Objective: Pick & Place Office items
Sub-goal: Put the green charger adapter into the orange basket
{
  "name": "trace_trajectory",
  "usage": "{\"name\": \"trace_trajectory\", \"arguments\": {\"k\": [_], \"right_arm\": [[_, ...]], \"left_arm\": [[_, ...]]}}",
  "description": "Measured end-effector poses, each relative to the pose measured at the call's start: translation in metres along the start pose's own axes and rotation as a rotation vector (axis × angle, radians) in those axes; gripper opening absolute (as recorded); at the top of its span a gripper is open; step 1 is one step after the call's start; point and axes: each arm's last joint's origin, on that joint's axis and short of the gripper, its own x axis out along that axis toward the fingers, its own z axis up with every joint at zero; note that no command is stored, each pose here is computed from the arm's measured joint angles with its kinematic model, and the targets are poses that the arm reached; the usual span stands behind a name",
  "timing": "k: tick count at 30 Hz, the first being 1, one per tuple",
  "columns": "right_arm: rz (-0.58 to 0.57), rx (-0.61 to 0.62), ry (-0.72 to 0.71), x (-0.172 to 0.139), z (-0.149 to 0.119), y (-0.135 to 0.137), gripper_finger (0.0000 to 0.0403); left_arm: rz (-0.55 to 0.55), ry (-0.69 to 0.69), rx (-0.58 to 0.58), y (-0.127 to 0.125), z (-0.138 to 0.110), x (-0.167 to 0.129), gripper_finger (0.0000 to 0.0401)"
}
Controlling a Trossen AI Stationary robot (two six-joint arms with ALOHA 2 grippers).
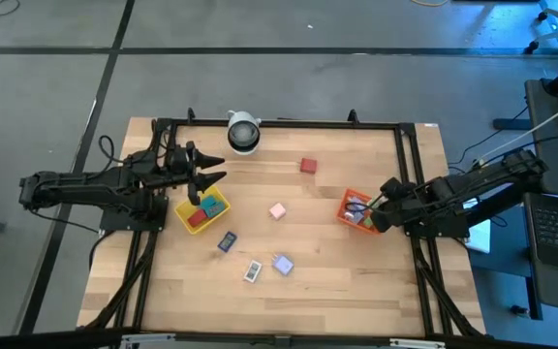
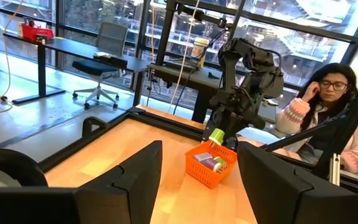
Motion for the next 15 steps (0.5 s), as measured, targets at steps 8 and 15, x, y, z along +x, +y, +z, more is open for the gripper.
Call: {"name": "trace_trajectory", "arguments": {"k": [8, 15], "right_arm": [[-0.044, -0.033, 0.096, 0.015, -0.003, 0.015, 0.0142], [-0.118, -0.067, 0.149, 0.031, -0.006, 0.026, 0.0142]], "left_arm": [[0.010, 0.041, 0.009, 0.001, -0.005, 0.004, 0.0204], [0.012, 0.055, 0.027, 0.001, -0.007, 0.006, 0.0204]]}}
